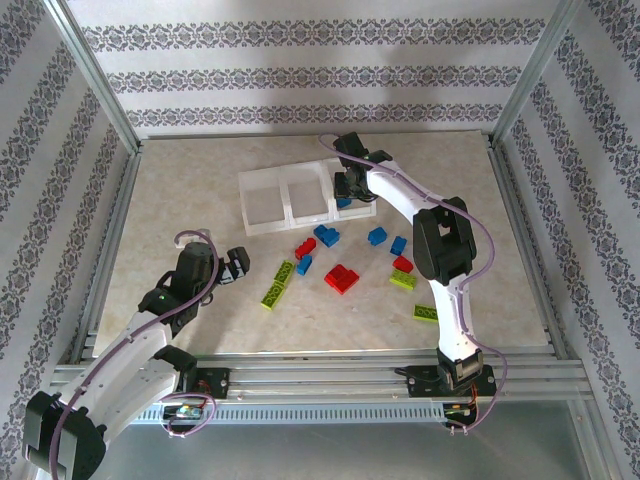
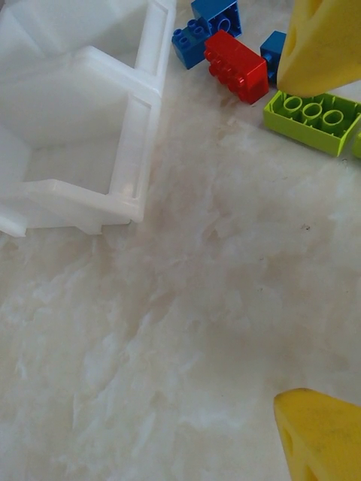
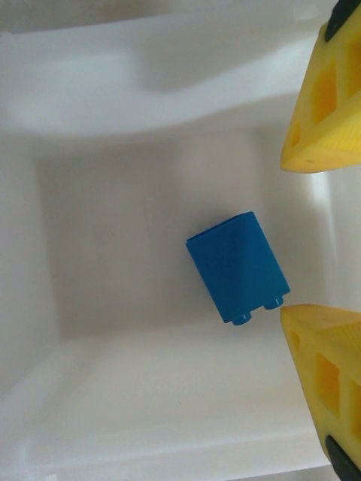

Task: Sort the legos into containers by color
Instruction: Place the lego in the container.

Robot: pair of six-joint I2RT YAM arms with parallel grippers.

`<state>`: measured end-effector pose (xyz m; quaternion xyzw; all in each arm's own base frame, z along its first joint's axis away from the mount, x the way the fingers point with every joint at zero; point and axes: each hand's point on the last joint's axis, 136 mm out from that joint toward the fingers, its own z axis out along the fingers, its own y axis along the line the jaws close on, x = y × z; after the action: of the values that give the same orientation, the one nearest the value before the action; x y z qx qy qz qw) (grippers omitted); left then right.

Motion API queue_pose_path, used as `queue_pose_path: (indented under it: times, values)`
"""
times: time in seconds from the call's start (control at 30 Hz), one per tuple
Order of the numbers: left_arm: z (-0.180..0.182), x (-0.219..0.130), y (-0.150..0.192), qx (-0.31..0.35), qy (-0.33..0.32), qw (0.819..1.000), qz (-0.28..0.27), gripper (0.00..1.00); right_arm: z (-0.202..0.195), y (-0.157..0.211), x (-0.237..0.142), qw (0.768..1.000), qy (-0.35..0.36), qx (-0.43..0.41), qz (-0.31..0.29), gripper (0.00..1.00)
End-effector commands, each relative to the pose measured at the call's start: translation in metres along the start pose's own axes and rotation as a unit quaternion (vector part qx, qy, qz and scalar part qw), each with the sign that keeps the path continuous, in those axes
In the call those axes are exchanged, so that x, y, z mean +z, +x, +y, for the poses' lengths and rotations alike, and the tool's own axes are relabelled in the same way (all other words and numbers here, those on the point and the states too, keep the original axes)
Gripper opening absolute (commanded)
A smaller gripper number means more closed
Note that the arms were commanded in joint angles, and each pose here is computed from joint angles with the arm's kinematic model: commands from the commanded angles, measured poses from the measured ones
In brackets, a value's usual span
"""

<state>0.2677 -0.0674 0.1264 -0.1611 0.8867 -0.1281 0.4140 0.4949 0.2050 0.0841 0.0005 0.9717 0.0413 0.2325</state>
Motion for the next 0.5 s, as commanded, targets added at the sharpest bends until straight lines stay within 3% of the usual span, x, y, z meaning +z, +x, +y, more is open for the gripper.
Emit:
queue_pose_path:
  times: [0.0,0.37,0.47]
  values:
    - [-0.001,-0.001,0.004,0.021,0.007,1.0,0.018,1.0,0.0,-0.001,-0.009,1.0,0.005,-0.009,-0.001,0.52]
    - [-0.02,-0.003,0.03,0.1,0.035,0.989,0.102,1.0,0.001,-0.009,-0.059,0.999,-0.014,0.016,-0.038,0.61]
    - [-0.027,-0.002,0.044,0.109,0.047,0.985,0.126,1.0,-0.004,-0.001,-0.071,0.999,-0.015,0.031,-0.042,0.68]
